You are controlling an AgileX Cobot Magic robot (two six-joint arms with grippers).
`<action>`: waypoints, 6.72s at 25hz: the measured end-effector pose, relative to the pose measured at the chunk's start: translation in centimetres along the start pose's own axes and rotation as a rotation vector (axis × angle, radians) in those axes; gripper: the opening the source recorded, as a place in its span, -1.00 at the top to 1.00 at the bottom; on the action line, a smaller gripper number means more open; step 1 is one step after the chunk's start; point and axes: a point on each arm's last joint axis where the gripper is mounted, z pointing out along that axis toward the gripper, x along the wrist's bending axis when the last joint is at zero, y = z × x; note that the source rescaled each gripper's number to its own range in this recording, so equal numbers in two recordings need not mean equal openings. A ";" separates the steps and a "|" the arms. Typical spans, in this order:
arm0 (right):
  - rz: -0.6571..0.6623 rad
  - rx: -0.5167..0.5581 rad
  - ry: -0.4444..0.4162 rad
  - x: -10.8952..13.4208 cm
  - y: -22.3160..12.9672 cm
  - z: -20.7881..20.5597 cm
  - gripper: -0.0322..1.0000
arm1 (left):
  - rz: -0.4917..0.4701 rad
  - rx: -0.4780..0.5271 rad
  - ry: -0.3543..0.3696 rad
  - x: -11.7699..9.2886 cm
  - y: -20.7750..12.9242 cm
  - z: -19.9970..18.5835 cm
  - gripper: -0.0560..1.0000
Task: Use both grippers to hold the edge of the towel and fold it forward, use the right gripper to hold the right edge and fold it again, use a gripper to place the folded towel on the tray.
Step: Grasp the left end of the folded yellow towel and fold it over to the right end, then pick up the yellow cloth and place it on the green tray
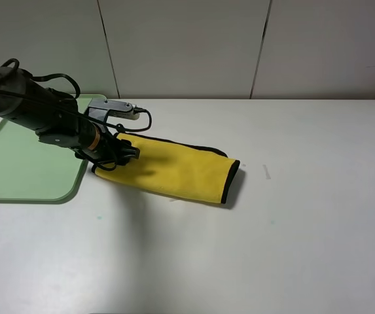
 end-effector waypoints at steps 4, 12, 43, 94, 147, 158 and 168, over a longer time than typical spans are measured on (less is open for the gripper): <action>0.000 0.000 0.000 0.0 0.0 0.0 -1.00 | 0.003 -0.002 -0.035 0.1 0.0 0.6 -0.36; 0.000 0.000 0.000 0.0 0.0 0.0 -1.00 | 0.023 -0.009 -0.058 -0.2 0.1 0.9 -0.21; 0.000 0.000 0.000 0.0 0.0 0.0 -1.00 | -0.020 -0.153 0.023 0.9 3.1 -5.3 0.76; 0.001 0.000 0.001 0.0 0.0 0.0 -1.00 | 0.243 -0.164 -0.259 -14.3 1.8 -3.3 0.76; 0.001 -0.001 0.001 0.0 0.0 0.0 -1.00 | 0.322 -0.266 -0.005 -9.0 2.7 -12.4 -1.00; 0.002 -0.001 0.004 0.0 0.0 0.0 -1.00 | 0.291 -0.176 -0.005 -7.4 1.9 -8.7 -1.00; 0.002 -0.001 0.003 0.0 0.0 0.0 -1.00 | 0.275 -0.140 -0.056 -7.1 1.8 -5.8 -1.00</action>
